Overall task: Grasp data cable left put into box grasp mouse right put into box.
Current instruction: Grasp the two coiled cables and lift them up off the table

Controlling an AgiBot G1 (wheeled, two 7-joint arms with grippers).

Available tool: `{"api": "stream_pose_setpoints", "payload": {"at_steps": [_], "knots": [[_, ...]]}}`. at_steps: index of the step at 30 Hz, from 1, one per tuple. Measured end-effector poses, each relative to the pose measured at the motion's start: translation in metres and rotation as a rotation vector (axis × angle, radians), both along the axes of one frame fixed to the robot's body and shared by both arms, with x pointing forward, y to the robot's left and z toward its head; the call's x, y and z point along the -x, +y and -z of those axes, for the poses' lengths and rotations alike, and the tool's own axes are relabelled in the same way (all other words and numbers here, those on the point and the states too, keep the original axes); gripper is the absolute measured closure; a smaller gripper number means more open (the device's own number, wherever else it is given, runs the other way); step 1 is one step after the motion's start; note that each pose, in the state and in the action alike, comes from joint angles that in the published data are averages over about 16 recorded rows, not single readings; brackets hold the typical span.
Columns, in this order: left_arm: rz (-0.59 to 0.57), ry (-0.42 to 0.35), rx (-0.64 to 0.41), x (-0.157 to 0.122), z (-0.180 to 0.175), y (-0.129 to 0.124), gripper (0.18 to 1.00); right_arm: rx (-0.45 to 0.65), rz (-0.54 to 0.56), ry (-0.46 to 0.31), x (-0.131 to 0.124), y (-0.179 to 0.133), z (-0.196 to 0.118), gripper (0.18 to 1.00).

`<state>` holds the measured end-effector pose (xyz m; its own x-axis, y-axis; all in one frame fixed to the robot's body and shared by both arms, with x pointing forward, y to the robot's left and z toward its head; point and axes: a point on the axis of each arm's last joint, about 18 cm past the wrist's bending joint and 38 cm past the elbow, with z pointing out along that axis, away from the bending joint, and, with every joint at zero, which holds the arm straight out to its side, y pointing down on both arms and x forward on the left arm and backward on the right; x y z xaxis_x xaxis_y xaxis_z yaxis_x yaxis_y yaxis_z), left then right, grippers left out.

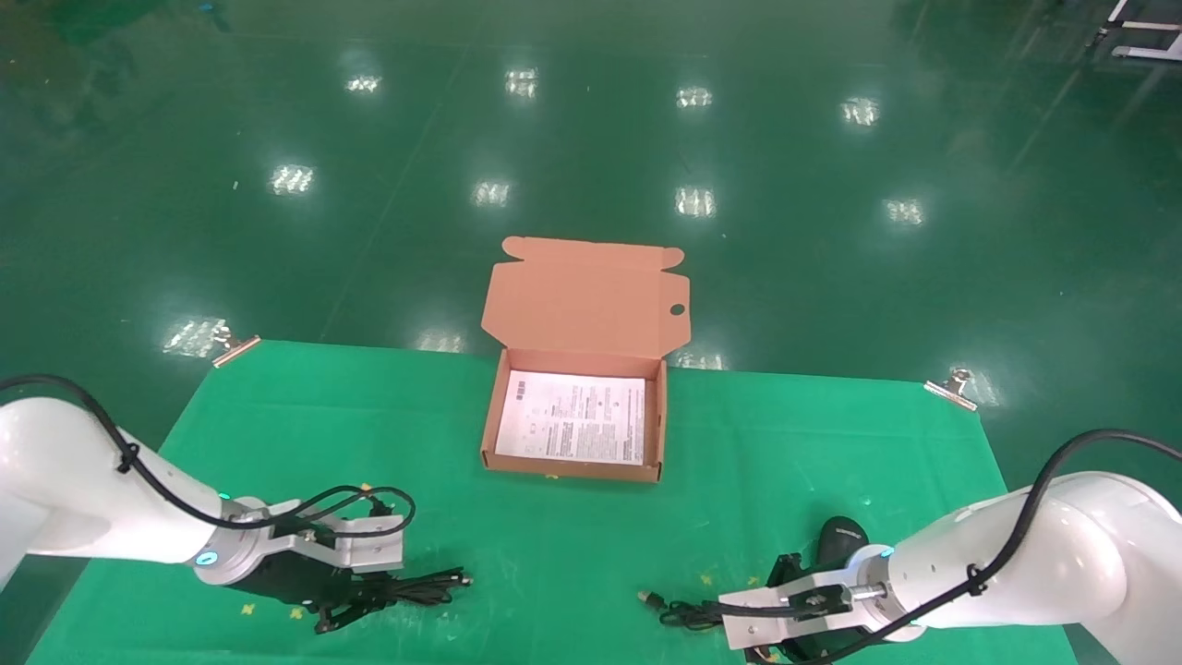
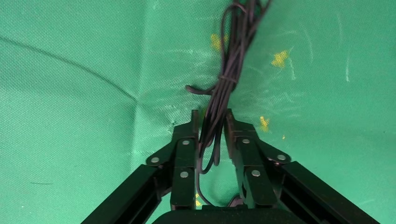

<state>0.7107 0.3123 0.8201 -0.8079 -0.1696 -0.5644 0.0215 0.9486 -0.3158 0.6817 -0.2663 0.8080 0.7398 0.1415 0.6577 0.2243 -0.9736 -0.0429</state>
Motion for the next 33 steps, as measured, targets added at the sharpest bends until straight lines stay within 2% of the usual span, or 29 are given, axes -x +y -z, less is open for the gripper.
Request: {"api": "stream_pose_setpoints", "payload": {"at_steps": [6,10,16,20,25,33], "knots": [[0.004,-0.004,0.0,0.0,-0.002,0.001,0.886,-0.009,0.009,0.001,0.0,-0.001,-0.002,0.908],[0.02,-0.024,-0.007,0.0,-0.008,0.003,0.9,-0.037,0.036,-0.004,0.001,-0.005,-0.009,0.94],[0.047,-0.099,-0.03,0.0,-0.032,0.012,0.91,-0.1,0.086,-0.062,0.006,-0.016,-0.041,0.964],[0.064,-0.185,-0.052,-0.001,-0.058,0.018,0.911,-0.143,0.112,-0.144,0.011,-0.021,-0.079,0.969],[0.069,-0.318,-0.077,-0.002,-0.097,0.019,0.912,-0.184,0.105,-0.292,0.016,-0.016,-0.139,0.969],[0.065,-0.535,-0.084,-0.002,-0.161,-0.004,0.913,-0.254,0.011,-0.526,0.011,0.028,-0.234,0.97]]}}
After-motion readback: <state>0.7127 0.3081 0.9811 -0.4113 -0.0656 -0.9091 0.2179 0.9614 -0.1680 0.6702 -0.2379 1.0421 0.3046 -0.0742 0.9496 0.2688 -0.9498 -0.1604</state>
